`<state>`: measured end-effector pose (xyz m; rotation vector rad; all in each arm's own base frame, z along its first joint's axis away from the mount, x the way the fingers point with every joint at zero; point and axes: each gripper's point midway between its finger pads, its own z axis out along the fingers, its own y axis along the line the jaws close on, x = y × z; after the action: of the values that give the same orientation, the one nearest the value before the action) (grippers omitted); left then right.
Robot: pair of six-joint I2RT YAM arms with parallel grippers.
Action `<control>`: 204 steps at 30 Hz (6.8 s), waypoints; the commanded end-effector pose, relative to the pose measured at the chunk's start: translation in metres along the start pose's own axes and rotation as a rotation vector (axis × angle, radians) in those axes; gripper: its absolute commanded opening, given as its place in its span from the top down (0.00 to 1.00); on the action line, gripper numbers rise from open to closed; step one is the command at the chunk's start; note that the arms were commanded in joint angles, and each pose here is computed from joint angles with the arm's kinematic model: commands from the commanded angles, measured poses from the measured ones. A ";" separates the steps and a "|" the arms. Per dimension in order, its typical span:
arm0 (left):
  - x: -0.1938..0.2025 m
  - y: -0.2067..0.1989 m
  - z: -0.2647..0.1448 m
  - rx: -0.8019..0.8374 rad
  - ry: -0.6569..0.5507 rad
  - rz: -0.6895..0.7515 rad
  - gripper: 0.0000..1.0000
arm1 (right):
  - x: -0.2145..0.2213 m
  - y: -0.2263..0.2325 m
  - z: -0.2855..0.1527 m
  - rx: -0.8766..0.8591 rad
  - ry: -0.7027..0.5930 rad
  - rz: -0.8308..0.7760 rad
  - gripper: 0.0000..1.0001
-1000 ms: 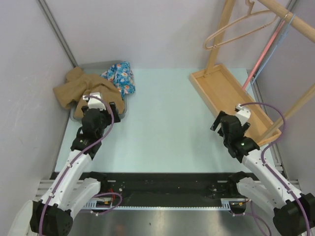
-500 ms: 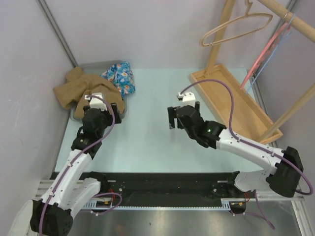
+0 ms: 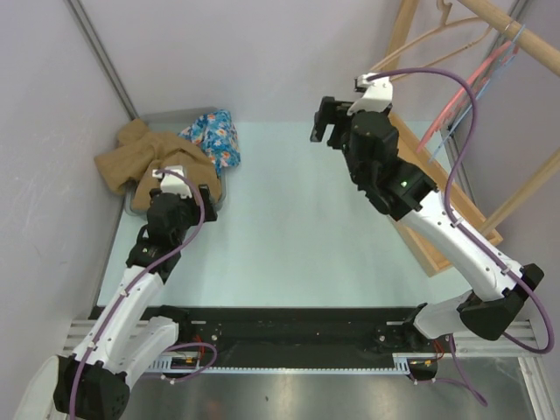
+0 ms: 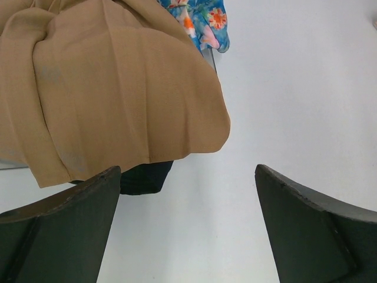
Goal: Place the skirt on the hanger
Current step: Grab the skirt from the pile, then move the skirt to the center of the board, then locate the hanging ribbon on the skirt
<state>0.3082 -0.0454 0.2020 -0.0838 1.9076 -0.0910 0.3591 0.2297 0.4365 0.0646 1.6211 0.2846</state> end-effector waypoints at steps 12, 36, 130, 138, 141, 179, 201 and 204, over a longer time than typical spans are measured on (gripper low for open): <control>-0.043 0.025 0.030 -0.232 0.115 -0.180 0.12 | 0.033 0.016 -0.022 -0.278 0.170 -0.015 0.10; -0.008 0.051 0.069 -0.427 0.252 -0.124 0.73 | 0.087 0.002 -0.017 -0.279 0.317 -0.025 0.11; -0.159 -0.007 -0.128 -0.122 -0.230 -0.355 0.05 | 0.335 0.175 -0.260 -1.207 0.622 -0.729 0.19; -0.148 -0.004 -0.146 -0.081 -0.187 -0.358 0.06 | 0.381 0.208 -0.310 -1.301 0.665 -0.733 0.21; -0.141 -0.003 -0.152 -0.059 -0.183 -0.359 0.06 | 0.401 0.212 -0.302 -1.233 0.690 -0.742 0.30; 0.045 -0.192 -0.078 0.679 0.316 -0.128 0.10 | 0.314 -0.084 -0.072 -0.113 0.689 -0.075 1.00; 0.195 -0.208 -0.090 0.495 0.476 0.179 0.37 | 0.317 -0.079 -0.068 -0.085 0.748 -0.018 1.00; 0.204 -0.214 -0.084 0.501 0.482 0.187 0.40 | 0.315 -0.082 -0.070 -0.082 0.749 -0.020 1.00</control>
<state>0.1504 -0.2715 0.0658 0.5559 2.3388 -0.5219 0.2725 0.2053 0.0913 -0.1634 2.3897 0.3449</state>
